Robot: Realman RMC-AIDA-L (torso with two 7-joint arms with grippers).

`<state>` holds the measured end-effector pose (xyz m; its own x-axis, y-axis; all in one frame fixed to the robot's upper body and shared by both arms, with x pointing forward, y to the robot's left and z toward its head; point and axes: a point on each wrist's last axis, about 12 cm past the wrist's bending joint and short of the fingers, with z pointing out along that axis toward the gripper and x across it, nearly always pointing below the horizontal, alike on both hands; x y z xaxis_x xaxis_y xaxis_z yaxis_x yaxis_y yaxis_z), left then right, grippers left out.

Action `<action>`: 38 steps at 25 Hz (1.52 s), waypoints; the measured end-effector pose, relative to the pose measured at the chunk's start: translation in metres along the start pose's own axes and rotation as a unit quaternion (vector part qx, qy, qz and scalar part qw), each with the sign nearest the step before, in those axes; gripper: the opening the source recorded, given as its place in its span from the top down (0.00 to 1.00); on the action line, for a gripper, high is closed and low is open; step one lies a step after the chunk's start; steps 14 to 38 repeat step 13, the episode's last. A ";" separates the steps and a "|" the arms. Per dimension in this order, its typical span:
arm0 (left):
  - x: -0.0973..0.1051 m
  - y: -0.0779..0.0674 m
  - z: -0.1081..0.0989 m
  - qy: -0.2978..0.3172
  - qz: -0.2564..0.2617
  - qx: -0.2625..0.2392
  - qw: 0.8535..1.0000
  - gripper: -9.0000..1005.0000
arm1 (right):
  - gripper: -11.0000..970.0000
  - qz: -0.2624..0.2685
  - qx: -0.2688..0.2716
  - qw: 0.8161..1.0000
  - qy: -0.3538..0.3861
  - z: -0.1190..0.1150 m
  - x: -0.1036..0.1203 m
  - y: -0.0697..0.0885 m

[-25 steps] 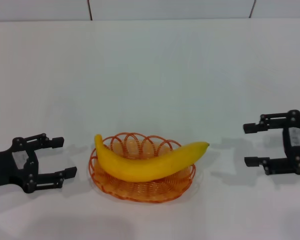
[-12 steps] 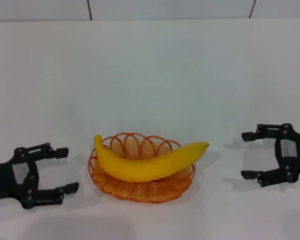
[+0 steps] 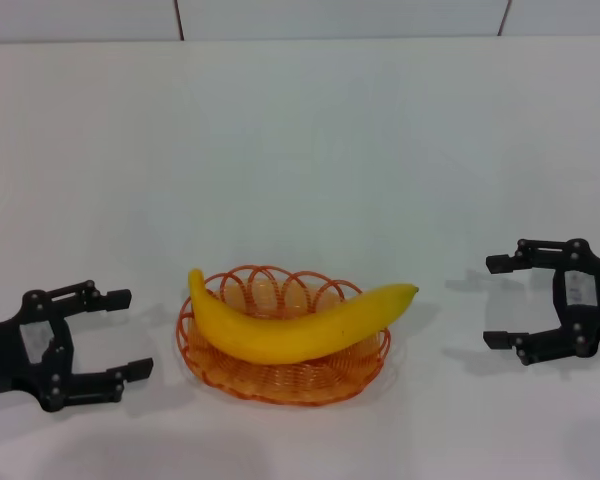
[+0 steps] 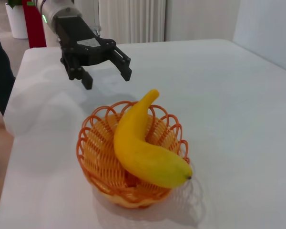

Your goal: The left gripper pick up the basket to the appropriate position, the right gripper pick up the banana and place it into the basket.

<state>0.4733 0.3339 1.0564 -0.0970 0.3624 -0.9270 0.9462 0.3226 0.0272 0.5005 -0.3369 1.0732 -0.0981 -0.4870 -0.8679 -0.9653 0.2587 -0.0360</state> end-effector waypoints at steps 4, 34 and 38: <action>0.001 0.003 -0.001 0.003 -0.003 -0.014 1.000 0.18 | 0.08 0.000 0.000 1.000 0.000 0.000 0.000 0.000; 0.000 0.006 -0.003 -0.009 -0.006 -0.037 0.999 0.18 | 0.08 -0.001 0.001 1.000 0.000 0.000 0.000 -0.001; 0.000 0.006 -0.003 -0.009 -0.006 -0.037 0.999 0.18 | 0.08 -0.001 0.001 1.000 0.000 0.000 0.000 -0.001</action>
